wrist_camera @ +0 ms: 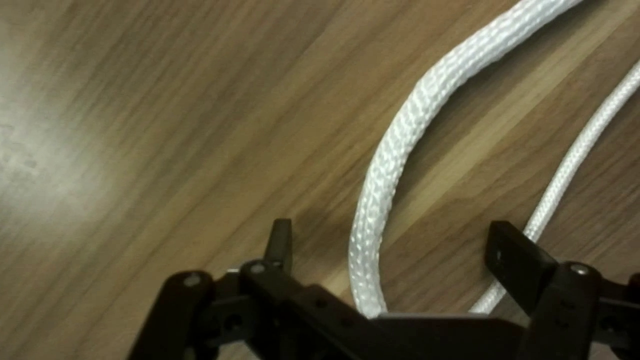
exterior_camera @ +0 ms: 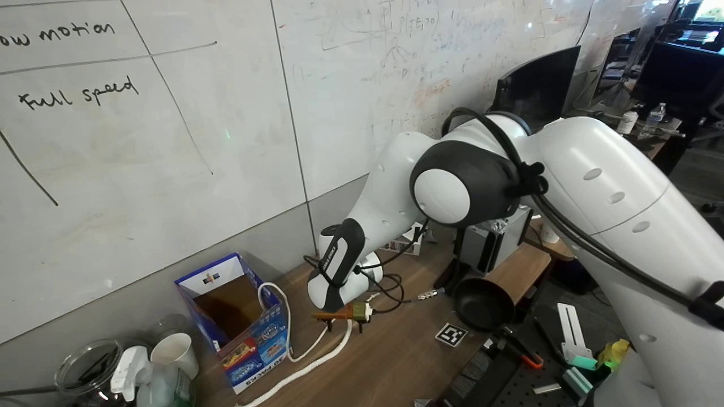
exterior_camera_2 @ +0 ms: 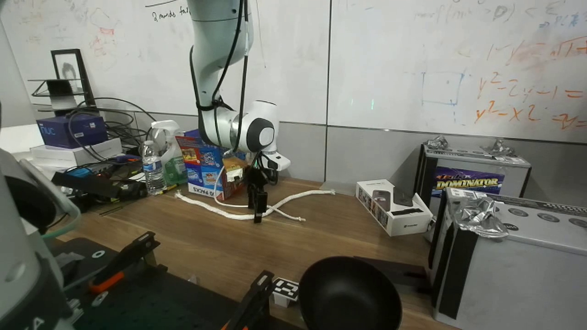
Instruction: Put the string in the blue box
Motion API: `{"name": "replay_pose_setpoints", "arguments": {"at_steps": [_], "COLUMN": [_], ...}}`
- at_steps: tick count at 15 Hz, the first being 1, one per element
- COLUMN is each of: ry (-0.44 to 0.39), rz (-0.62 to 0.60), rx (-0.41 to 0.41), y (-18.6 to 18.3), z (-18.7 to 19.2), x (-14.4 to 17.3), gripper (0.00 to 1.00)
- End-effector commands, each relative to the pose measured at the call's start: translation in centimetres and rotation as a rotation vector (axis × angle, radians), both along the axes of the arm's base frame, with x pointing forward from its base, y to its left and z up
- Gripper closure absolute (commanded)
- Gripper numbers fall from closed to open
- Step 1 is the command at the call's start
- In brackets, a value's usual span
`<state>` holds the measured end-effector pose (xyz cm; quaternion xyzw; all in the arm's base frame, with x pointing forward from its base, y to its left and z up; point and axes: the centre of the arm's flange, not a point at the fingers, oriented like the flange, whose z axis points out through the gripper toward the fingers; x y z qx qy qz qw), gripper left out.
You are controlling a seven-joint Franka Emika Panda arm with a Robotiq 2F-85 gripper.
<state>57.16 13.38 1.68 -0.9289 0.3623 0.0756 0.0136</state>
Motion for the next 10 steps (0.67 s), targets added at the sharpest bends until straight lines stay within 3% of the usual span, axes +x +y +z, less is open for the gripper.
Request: {"name": "replay_pose_setpoints", "arguments": {"at_steps": [1, 10], "ry": [-0.021, -0.021], "rz": [0.016, 0.034], "rx": [0.053, 0.069], "y": [-0.26, -0.71], "z": [0.86, 0.57], "x": [-0.41, -0.42], "gripper": [0.00, 0.00]}}
